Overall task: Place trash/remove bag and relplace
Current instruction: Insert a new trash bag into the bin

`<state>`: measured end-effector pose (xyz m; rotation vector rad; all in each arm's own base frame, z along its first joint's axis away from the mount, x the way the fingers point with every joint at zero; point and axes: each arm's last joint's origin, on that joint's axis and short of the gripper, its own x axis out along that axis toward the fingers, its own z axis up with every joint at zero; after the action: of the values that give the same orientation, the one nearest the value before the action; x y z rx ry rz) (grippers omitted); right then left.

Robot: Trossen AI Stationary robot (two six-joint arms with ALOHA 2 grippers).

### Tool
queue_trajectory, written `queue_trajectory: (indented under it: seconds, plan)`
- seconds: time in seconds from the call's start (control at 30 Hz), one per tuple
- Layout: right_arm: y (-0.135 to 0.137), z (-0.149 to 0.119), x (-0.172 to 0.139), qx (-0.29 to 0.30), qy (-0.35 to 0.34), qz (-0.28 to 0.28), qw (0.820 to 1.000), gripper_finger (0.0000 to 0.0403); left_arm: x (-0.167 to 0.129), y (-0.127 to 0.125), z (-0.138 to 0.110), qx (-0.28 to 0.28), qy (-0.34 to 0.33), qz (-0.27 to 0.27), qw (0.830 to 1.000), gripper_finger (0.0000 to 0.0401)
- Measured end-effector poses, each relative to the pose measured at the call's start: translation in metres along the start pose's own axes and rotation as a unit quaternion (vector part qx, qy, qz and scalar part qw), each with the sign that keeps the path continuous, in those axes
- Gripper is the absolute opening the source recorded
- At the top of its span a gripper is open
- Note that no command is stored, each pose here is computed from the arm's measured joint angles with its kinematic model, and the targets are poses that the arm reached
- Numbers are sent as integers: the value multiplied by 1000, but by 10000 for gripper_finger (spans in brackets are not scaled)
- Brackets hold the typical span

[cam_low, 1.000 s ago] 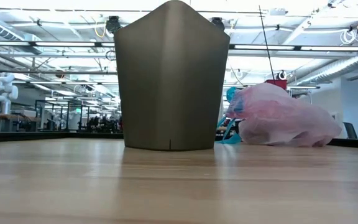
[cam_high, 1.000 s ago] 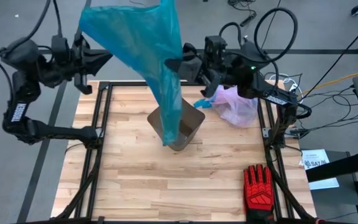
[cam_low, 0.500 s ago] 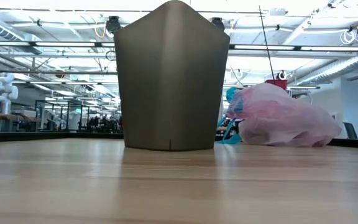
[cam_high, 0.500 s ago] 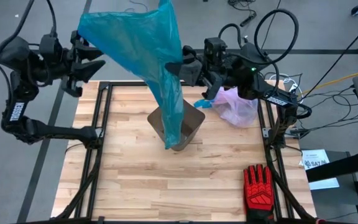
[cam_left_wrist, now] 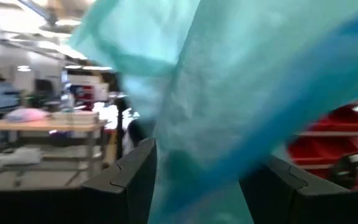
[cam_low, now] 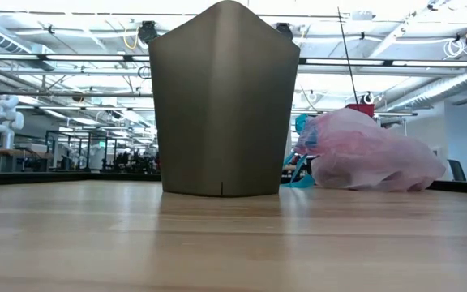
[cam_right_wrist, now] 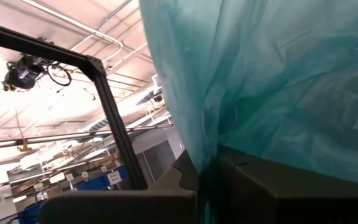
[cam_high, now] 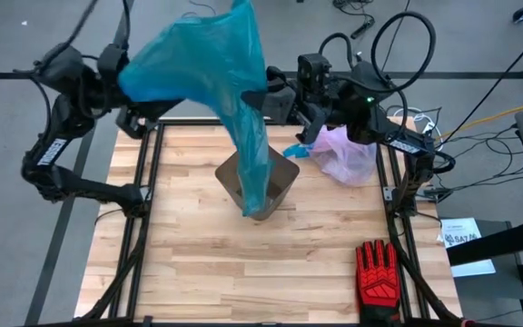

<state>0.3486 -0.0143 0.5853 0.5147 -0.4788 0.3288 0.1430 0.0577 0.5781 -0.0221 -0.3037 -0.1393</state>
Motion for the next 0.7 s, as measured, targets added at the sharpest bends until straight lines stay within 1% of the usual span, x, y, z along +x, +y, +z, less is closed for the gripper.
queue_trajectory:
  seconds: [0.1,0.17,0.23,0.3,0.37,0.53,0.57,0.7]
  plan:
    - [-4,0,-1,-1,6,-10,1000,0,1,-2,1,-3,-7,-13,1000,207]
    - [-8,1,-2,-6,11,-19,1000,0,1,-2,2,-3,-10,-5,1000,204]
    - [-12,1,-3,-12,18,-29,999,0,1,-2,3,-1,-16,4,1000,192]
    - [-17,2,-4,-15,24,-39,999,0,1,-2,4,2,-23,12,1000,168]
    - [-23,3,-6,-18,35,-54,998,0,0,-2,5,3,-28,24,999,134]
    - [-43,3,-13,-23,77,-108,991,0,0,-2,6,5,-32,26,999,22]
    - [-47,3,-15,-23,85,-120,989,0,-1,-2,6,3,-33,26,999,12]
    - [-64,3,-22,-27,116,-162,980,0,-6,-7,10,9,-39,24,999,3]
